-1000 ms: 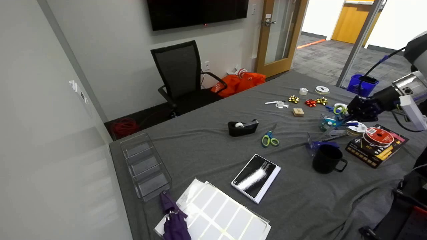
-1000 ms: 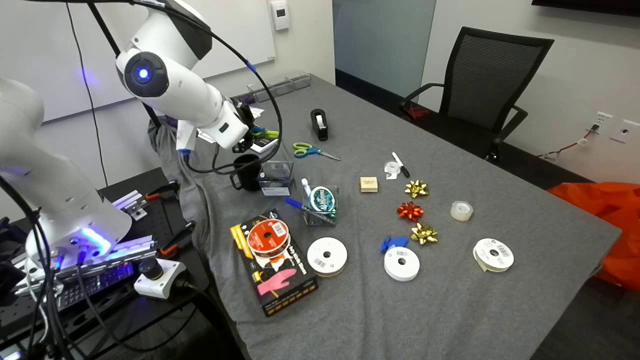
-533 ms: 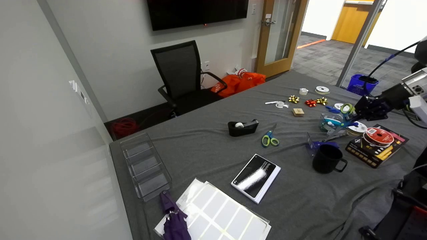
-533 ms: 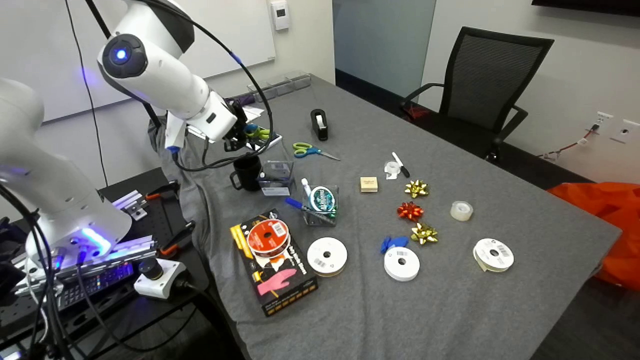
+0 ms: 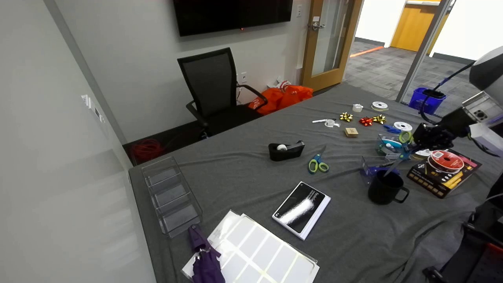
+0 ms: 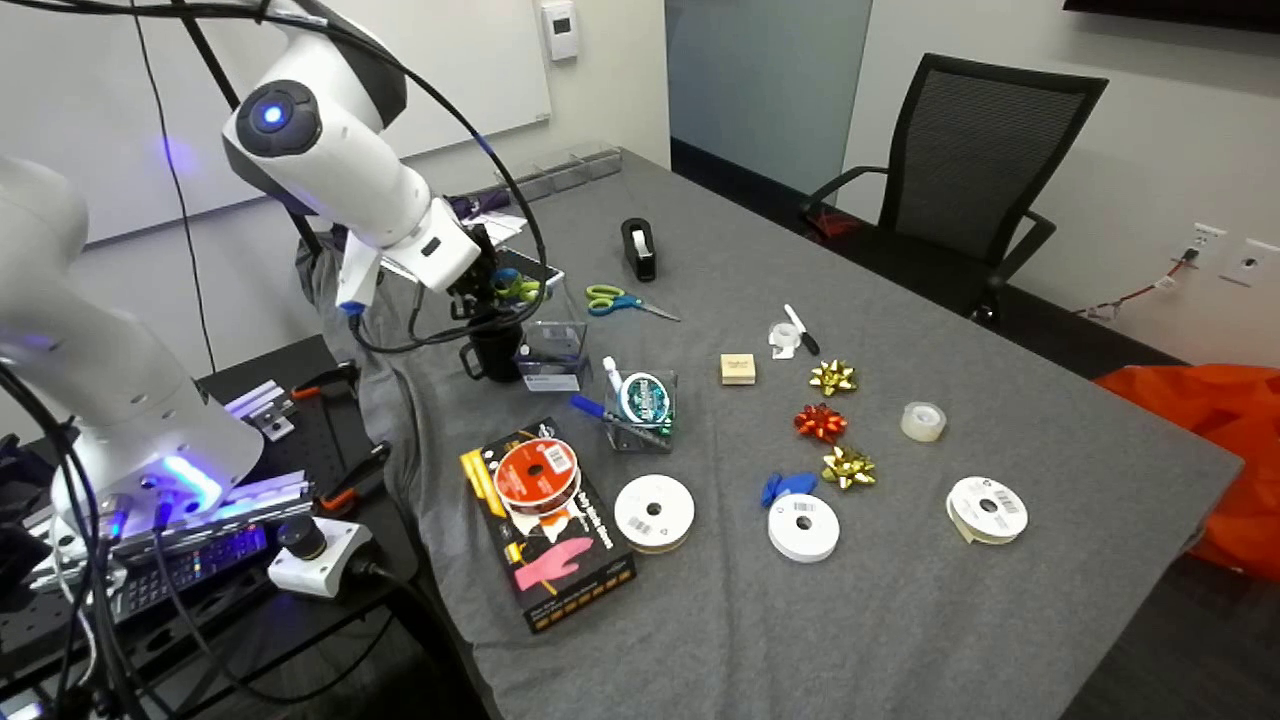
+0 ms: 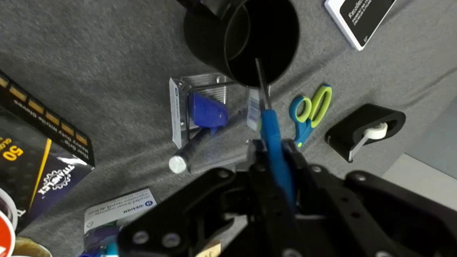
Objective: Move the scissors from the bowl to the cup
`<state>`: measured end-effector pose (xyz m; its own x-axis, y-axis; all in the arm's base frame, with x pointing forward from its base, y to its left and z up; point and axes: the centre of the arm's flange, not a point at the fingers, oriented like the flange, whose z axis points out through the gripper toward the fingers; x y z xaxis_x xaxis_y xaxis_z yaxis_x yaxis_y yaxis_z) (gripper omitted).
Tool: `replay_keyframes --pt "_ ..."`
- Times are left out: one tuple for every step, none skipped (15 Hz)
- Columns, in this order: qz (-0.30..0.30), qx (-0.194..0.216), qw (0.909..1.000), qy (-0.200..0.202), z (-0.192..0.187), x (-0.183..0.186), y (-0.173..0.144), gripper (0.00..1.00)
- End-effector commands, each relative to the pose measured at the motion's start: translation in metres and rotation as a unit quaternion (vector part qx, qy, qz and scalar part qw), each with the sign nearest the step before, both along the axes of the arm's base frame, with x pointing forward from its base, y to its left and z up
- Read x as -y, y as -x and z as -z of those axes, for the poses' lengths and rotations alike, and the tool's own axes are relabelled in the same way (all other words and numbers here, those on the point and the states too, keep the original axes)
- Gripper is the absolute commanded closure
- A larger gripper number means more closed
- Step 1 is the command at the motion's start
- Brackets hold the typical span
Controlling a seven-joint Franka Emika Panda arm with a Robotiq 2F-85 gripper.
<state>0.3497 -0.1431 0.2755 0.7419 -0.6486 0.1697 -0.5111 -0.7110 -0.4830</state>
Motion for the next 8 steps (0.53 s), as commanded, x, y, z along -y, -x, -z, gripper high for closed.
replay_keyframes --pt "-0.006 -0.037 0.9992 -0.014 0.008 -0.011 0.016 0.96" --pt "0.000 -0.044 0.9990 -0.003 0.013 -0.013 0.014 0.96" --pt "0.008 -0.046 0.9989 0.005 0.018 -0.015 0.013 0.96" --pt "0.012 -0.050 0.9986 0.011 0.023 -0.017 0.012 0.96" --pt "0.015 -0.051 0.9984 0.015 0.026 -0.018 0.011 0.96" --pt "0.017 -0.054 0.9982 0.020 0.030 -0.019 0.010 0.96" --pt "0.016 -0.056 0.9981 0.022 0.033 -0.021 0.009 0.96" --pt "0.012 -0.059 0.9981 0.014 0.036 -0.022 0.009 0.96"
